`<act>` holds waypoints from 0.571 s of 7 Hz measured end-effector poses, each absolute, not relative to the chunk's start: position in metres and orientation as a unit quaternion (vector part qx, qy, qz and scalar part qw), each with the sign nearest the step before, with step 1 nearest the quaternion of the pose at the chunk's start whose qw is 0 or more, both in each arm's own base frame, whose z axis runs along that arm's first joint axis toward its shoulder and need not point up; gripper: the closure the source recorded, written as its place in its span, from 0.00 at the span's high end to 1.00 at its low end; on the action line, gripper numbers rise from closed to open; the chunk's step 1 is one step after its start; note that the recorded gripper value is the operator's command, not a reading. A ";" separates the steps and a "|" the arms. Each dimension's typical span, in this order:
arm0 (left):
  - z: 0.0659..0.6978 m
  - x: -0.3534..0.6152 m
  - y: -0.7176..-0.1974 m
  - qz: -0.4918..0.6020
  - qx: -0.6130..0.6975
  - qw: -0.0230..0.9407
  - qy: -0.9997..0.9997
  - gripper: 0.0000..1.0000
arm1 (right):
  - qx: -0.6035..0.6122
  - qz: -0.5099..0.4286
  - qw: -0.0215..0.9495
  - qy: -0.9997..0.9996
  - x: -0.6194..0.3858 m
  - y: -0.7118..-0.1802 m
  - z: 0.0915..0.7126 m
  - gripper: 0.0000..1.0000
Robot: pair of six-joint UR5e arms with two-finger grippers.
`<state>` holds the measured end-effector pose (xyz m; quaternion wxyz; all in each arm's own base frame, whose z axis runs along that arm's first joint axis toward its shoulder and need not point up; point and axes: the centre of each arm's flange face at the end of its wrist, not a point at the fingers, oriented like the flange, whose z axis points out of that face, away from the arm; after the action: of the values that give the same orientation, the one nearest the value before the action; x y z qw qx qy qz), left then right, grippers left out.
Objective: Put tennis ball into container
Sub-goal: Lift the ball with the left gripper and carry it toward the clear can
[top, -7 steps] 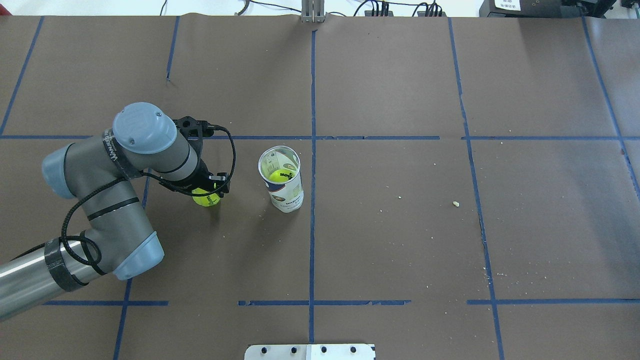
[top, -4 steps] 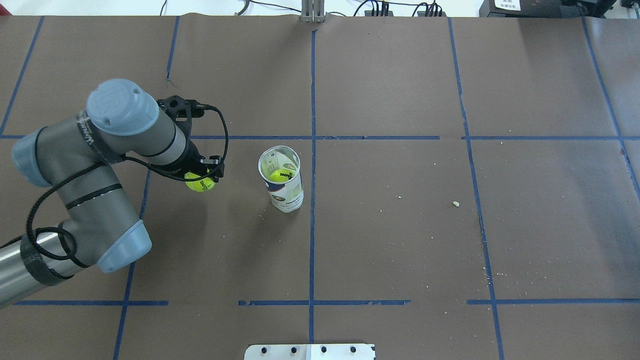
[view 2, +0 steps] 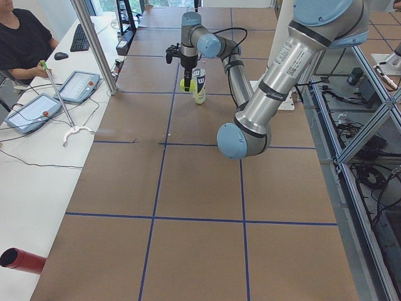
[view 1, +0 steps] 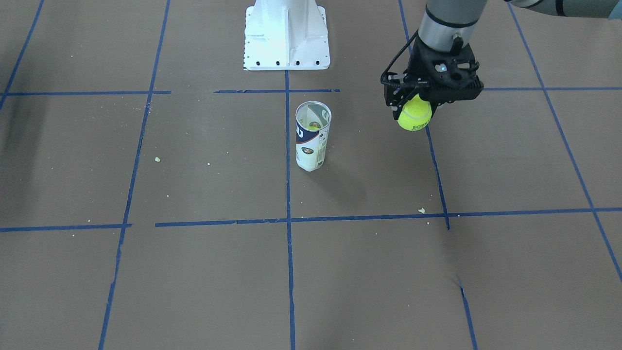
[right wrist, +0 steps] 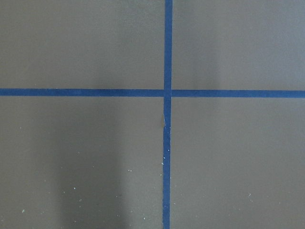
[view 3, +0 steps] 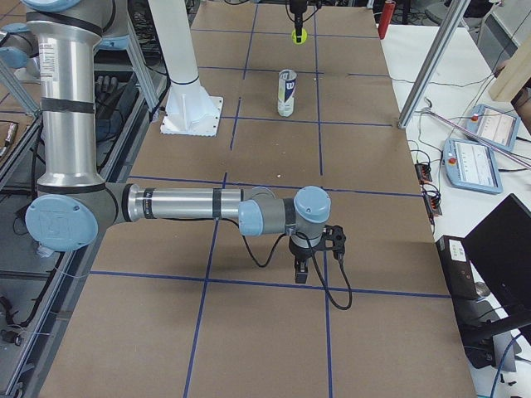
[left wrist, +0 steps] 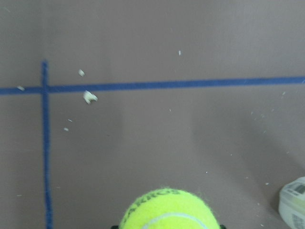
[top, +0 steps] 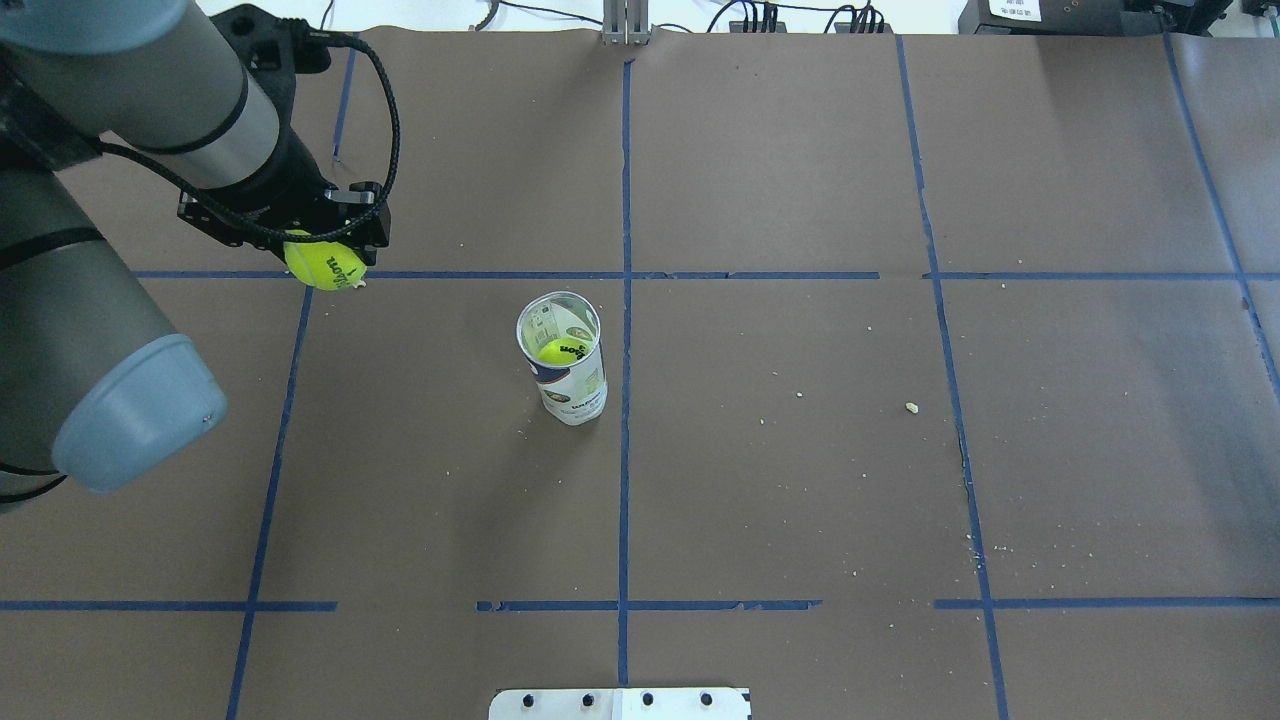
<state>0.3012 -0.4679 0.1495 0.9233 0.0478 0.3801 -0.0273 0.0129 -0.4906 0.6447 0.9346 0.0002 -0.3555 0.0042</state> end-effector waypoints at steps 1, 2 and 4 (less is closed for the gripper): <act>0.124 0.303 -0.468 -0.036 0.033 0.920 0.390 0.00 | 0.000 0.004 0.935 -0.356 0.013 -0.491 0.645 1.00; 0.103 0.320 -0.471 -0.047 0.015 0.917 0.396 0.00 | 0.000 0.005 0.935 -0.356 0.013 -0.491 0.645 1.00; 0.076 0.376 -0.467 -0.053 -0.014 0.912 0.406 0.00 | 0.000 0.005 0.935 -0.356 0.013 -0.491 0.645 1.00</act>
<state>0.3760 -0.4672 0.0756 0.9121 -0.0142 0.4063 -0.0532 0.0133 -0.4906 0.6446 0.9346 0.0003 -0.3555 0.0046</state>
